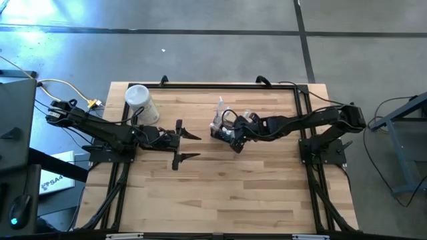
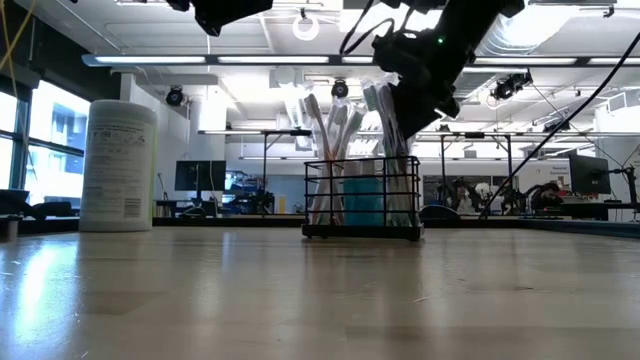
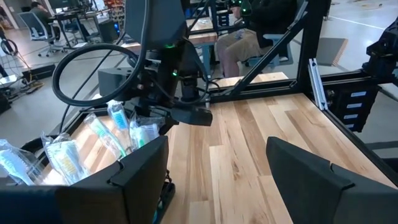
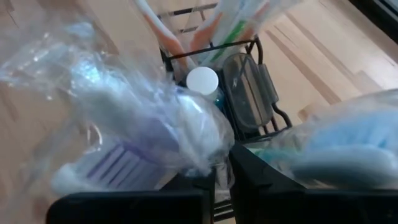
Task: Pick & Place toothbrushing station
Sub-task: Put the violet toothbrush into the mesh organizer
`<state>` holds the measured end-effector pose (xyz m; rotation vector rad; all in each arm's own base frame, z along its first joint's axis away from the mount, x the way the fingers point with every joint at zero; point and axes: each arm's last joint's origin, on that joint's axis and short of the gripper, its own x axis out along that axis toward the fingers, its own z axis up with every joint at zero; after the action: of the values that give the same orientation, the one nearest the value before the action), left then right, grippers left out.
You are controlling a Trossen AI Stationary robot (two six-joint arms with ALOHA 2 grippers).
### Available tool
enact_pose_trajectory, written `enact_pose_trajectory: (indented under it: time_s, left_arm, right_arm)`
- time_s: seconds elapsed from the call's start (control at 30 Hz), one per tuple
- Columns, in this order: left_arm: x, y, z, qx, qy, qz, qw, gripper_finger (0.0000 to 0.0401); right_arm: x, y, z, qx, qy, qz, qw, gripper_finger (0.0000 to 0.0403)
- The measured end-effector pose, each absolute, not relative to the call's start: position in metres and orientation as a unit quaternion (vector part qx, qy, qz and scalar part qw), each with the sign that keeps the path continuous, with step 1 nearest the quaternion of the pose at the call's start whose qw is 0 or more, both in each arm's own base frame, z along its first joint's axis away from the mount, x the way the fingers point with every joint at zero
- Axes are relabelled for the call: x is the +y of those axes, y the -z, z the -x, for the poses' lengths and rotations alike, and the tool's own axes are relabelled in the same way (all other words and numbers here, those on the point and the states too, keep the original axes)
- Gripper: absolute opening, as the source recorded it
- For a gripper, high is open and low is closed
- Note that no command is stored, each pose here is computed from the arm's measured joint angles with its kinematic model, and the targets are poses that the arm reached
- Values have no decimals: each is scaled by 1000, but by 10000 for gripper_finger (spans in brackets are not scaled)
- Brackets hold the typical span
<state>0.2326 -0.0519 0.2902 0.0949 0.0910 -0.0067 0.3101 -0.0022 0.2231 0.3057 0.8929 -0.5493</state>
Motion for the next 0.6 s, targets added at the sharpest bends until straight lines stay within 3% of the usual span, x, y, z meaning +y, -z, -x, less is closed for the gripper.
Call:
enact_pose_trajectory:
  time_s: [0.2, 0.47, 0.6]
  left_arm:
    - [-52, -290, -233, 45, 3, -47, 998, 269]
    - [-52, -292, -233, 37, 3, -46, 998, 269]
    - [-51, -294, -231, 31, 3, -39, 999, 269]
  right_arm:
    - [-2, -222, -310, 424, 259, -153, 854, 23]
    - [2, -225, -304, 443, 230, -170, 849, 103]
    - [-2, -237, -296, 430, 241, -184, 850, 118]
